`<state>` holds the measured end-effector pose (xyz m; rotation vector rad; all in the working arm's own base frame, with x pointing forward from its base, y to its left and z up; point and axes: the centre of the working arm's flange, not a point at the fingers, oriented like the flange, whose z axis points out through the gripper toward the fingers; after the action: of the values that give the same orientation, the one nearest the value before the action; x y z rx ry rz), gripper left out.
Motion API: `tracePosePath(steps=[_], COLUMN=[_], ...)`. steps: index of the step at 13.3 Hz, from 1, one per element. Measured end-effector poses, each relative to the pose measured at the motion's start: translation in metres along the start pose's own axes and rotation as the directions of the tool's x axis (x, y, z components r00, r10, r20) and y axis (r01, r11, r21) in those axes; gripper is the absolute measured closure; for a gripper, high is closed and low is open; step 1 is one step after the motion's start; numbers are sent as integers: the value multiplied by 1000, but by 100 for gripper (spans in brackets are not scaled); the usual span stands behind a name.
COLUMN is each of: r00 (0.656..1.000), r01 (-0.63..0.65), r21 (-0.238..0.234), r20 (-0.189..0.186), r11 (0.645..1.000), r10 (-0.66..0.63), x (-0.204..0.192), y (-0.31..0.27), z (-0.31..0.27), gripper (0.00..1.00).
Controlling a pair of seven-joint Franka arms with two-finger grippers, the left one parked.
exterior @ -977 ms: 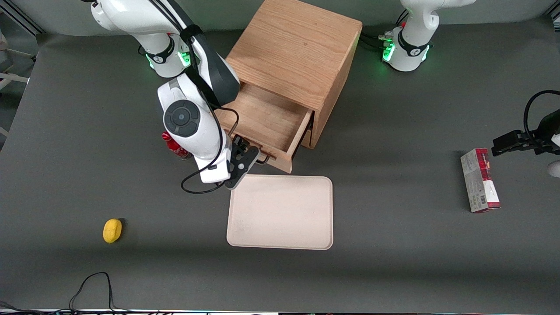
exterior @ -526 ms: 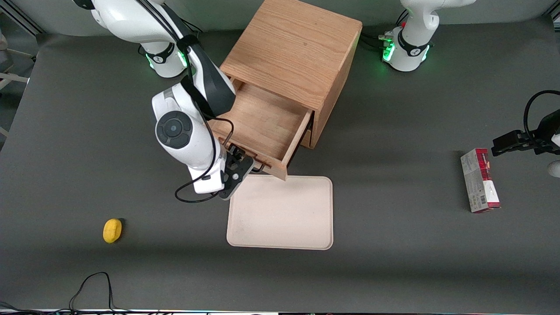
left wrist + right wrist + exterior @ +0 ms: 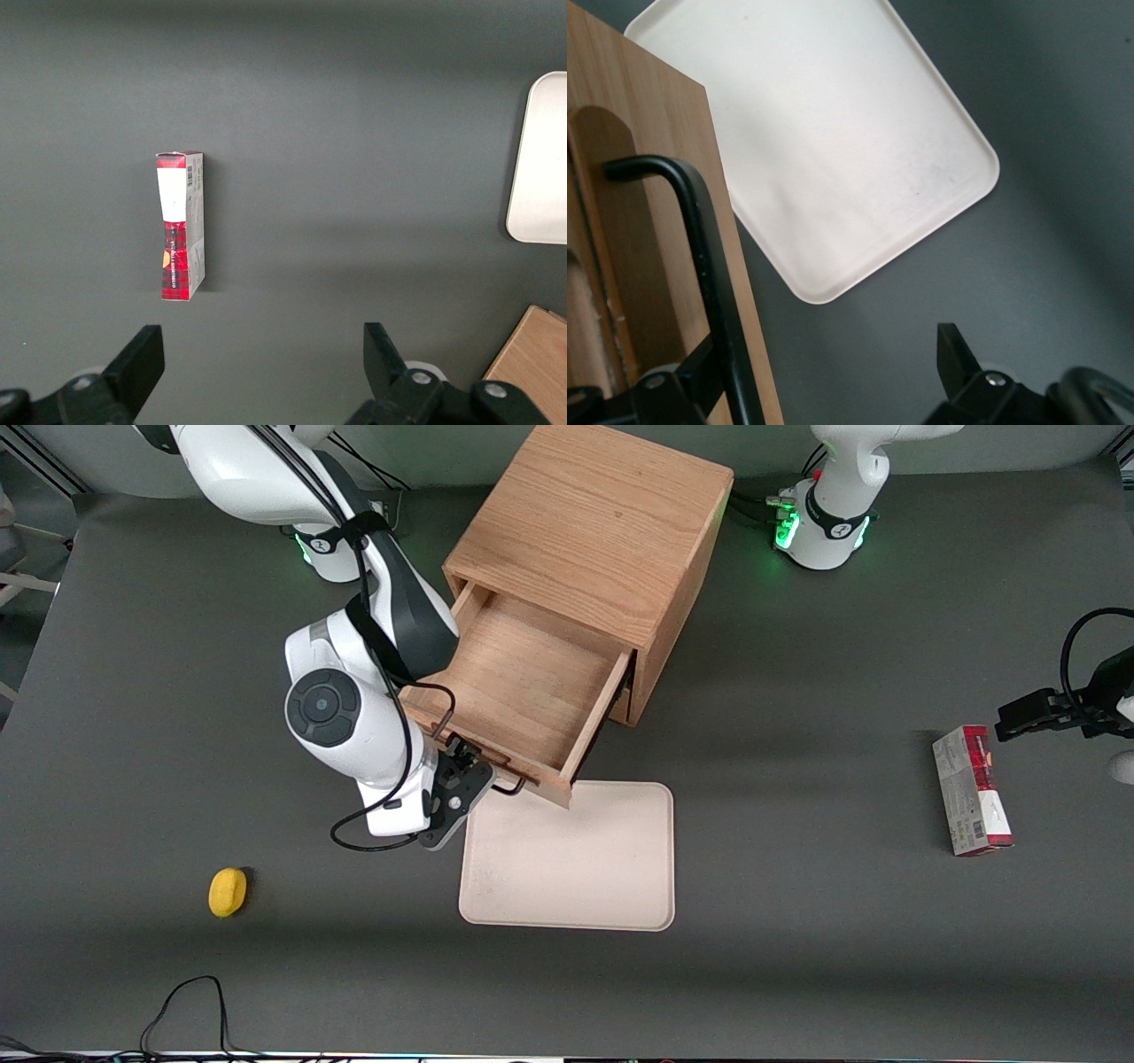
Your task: Open upper drawer
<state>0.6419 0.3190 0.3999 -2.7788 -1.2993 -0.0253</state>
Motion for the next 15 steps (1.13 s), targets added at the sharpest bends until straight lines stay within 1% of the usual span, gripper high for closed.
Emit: tracePosePath(steps=[5,9,15], r00=[1000,1000,999], r01=[-27,-29,-43], r21=[-6,-4,8], r20=[-3,2,6], r11=[1000,1000,999], r10=[27,29,43], x=[-3,-2,-4], y=[23,27,37], z=[4,4,7], gripper=[0,0,0])
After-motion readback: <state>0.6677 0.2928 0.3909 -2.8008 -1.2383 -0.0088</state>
